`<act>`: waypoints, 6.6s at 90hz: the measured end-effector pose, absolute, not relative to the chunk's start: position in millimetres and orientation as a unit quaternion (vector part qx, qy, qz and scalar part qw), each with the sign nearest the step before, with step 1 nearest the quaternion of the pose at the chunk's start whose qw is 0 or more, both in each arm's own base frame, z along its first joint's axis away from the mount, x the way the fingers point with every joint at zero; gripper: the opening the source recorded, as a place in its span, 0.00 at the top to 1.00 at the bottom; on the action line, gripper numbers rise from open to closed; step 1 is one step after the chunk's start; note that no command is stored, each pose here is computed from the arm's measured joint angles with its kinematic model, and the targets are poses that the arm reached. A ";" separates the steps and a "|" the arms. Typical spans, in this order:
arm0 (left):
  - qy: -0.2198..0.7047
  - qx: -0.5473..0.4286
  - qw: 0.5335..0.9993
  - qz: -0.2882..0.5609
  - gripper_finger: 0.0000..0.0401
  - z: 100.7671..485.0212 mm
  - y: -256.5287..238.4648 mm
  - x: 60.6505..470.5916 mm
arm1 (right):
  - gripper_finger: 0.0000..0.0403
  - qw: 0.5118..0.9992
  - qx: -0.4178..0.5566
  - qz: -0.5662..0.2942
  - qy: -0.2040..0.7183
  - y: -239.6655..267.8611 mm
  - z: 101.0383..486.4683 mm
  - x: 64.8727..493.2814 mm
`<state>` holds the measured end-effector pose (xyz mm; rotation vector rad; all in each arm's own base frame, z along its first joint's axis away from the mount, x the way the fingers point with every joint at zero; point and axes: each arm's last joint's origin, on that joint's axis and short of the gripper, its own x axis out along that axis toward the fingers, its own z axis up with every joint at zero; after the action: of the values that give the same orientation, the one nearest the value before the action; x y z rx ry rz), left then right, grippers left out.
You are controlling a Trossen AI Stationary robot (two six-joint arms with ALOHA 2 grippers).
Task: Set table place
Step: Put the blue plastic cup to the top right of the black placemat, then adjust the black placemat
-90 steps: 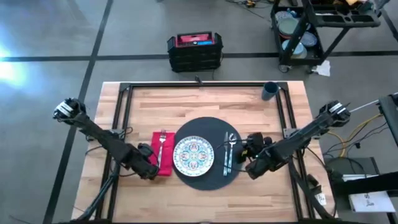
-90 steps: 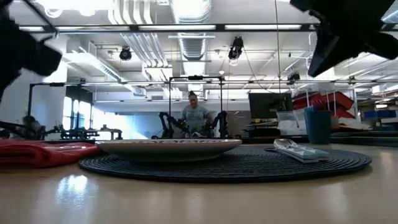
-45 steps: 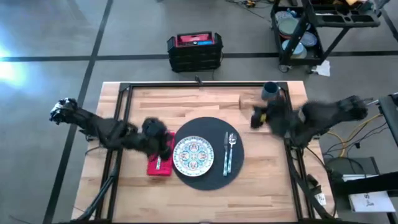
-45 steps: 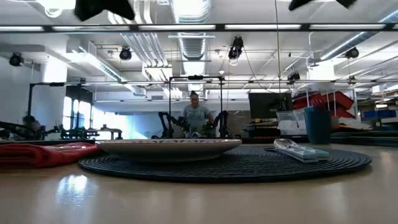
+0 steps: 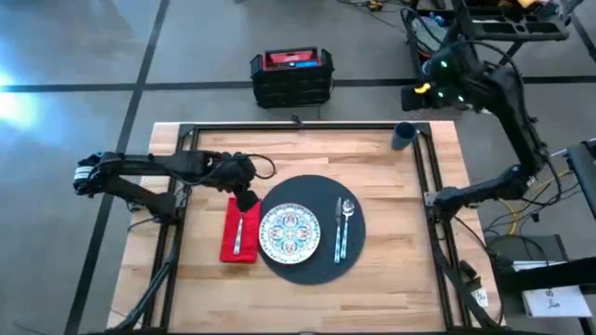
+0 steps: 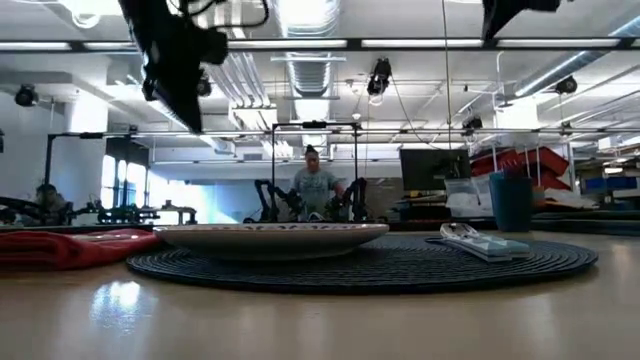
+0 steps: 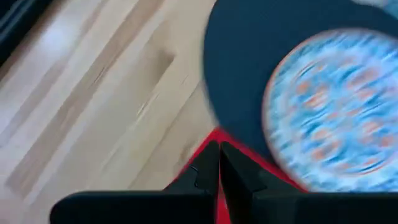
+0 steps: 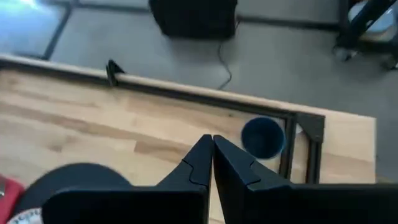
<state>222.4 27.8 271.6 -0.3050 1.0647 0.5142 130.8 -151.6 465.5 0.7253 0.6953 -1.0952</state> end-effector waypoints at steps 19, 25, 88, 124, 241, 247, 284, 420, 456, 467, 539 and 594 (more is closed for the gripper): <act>0.534 -0.137 0.809 0.205 0.92 258.0 26.2 217.8 | 0.96 0.707 0.297 -0.474 0.434 -192.1 430.8 160.8; 0.534 -0.137 0.809 0.203 0.88 258.3 26.1 217.7 | 0.91 0.681 0.277 -0.484 0.475 -203.3 416.1 168.1; 0.538 -0.108 0.816 0.185 0.60 258.9 26.2 217.8 | 0.32 0.603 0.345 -0.517 0.499 -255.4 284.9 154.2; 0.536 -0.108 0.817 0.185 0.59 259.0 26.3 218.2 | 0.41 0.586 0.389 -0.520 0.484 -247.9 214.1 147.1; 0.517 -0.097 0.832 0.175 0.81 260.8 26.7 222.7 | 1.00 0.658 0.352 -0.427 0.511 -46.0 220.1 242.7; 0.517 -0.097 0.832 0.174 0.81 260.8 26.6 222.7 | 1.00 0.667 0.356 -0.416 0.505 -50.5 219.8 245.5; 0.517 -0.098 0.832 0.174 0.81 260.8 26.7 222.8 | 1.00 0.677 0.367 -0.397 0.500 -66.5 212.3 253.8; 0.518 -0.098 0.832 0.174 0.81 260.6 26.6 222.6 | 0.78 0.718 0.364 -0.394 0.444 -74.2 222.0 258.3; 0.514 -0.085 0.837 0.165 0.85 263.9 26.3 219.7 | 0.76 0.777 0.357 -0.371 0.361 -72.2 275.5 250.5; 0.502 -0.080 0.846 0.161 0.85 269.7 25.8 215.1 | 0.76 0.809 0.343 -0.355 0.320 -71.2 305.7 249.2; 0.476 -0.017 0.869 0.133 1.00 239.5 49.9 247.5 | 1.00 0.774 0.338 -0.351 0.404 49.4 250.9 287.5; 0.528 0.008 0.848 0.043 1.00 185.2 89.9 324.3 | 1.00 0.699 0.414 -0.398 0.427 115.9 178.3 265.8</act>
<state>324.3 89.9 185.2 0.0170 1.1123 0.0912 265.8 115.9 178.3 0.9224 0.9511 -0.8875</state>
